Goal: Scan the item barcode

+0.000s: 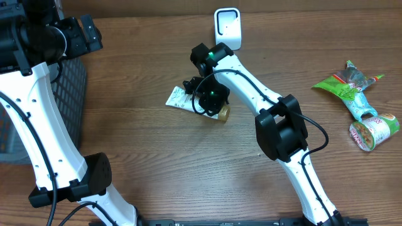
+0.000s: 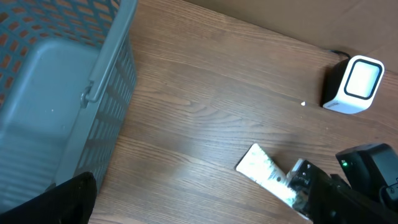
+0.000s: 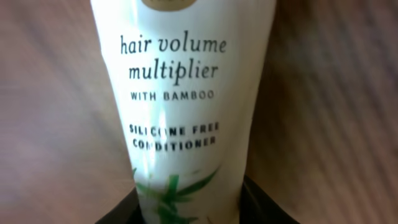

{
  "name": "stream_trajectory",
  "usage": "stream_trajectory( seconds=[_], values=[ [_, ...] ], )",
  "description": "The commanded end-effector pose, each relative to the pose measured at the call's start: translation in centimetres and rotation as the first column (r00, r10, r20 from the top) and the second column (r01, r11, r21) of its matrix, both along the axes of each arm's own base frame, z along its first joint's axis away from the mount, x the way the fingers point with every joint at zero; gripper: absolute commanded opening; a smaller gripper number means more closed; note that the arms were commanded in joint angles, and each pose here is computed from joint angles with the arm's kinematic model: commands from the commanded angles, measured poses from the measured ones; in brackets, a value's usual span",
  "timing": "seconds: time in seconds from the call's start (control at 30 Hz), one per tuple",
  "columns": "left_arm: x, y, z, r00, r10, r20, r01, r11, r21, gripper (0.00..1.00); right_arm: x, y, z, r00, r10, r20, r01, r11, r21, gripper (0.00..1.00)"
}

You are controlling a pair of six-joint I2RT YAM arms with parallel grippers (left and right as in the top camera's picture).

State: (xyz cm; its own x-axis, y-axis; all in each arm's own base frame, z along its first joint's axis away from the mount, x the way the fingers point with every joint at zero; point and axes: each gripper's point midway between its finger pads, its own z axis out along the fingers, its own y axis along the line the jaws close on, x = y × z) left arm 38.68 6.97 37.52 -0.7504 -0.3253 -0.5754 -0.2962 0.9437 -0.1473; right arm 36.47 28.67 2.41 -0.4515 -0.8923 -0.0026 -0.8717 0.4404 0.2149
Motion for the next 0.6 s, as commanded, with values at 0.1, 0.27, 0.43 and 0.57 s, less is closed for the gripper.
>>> stream_trajectory(
  seconds=[0.1, 0.27, 0.43, 0.57],
  values=[
    [0.0, 0.3, 0.0, 1.000, 0.019, 0.001, -0.019, 1.000, 0.001, 1.00, -1.2, 3.5, 6.3, 0.959, -0.062, -0.277, 0.178, 0.891, 0.418, 0.36],
    [0.0, 0.3, 0.0, 1.000, 0.019, 0.001, -0.019, 1.000, 0.001, 1.00, 0.4, 2.8, 9.9, 0.891, -0.095, -0.443, 0.364, 0.733, 0.575, 0.31],
    [0.0, 0.3, 0.0, 1.000, 0.019, 0.001, -0.019, 1.000, 0.001, 1.00, 2.4, 1.1, 11.8, 0.803, -0.143, -0.579, 0.537, 0.594, 0.599, 0.31],
    [0.0, 0.3, 0.0, 1.000, 0.019, 0.001, -0.019, 1.000, 0.001, 1.00, 3.9, -0.3, 10.4, 0.724, -0.245, -0.645, 0.646, 0.568, 0.510, 0.28]
  ],
)
